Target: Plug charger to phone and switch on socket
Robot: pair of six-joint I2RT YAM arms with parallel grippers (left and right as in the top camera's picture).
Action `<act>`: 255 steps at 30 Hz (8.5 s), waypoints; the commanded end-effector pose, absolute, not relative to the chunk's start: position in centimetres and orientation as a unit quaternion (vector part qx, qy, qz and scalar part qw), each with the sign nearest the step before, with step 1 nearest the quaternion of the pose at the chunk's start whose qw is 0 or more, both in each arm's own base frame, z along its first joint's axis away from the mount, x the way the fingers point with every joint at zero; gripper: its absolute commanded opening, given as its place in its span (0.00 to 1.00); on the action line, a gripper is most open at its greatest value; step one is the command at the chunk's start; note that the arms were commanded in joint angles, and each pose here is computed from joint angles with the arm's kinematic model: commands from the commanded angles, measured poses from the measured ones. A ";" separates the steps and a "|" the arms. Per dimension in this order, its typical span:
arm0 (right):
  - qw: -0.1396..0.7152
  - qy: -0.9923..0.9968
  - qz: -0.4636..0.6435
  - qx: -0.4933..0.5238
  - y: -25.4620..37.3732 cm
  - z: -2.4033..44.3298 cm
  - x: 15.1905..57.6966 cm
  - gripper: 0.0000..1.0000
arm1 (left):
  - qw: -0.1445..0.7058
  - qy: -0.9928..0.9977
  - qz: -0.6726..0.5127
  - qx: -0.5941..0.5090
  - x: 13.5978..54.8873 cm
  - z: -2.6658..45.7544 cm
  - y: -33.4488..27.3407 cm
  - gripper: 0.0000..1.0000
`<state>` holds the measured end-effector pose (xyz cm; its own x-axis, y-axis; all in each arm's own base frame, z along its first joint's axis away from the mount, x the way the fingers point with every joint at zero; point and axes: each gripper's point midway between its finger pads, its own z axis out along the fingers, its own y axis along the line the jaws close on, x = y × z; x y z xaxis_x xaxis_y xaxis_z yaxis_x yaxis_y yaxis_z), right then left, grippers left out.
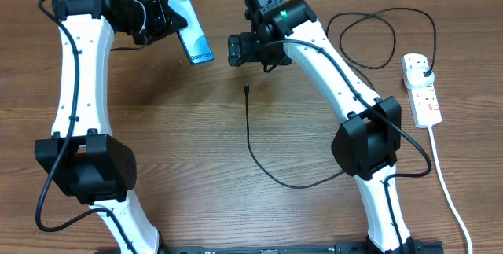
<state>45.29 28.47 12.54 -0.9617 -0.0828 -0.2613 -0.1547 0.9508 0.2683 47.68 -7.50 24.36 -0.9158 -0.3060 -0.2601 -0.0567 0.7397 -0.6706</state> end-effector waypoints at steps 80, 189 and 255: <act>0.064 0.948 0.232 -0.210 31.0 13.1 38.3 0.04 | 0.206 0.895 -0.382 -0.100 48.4 26.1 -5.7 0.04; -0.061 0.967 0.156 -0.192 30.6 -1.0 27.2 0.22 | 0.244 0.865 -0.439 -0.008 48.5 28.5 -7.6 0.04; 0.080 0.975 -0.001 -0.209 30.6 3.2 31.3 0.49 | 0.257 0.835 -0.485 0.026 48.4 30.4 -8.7 0.04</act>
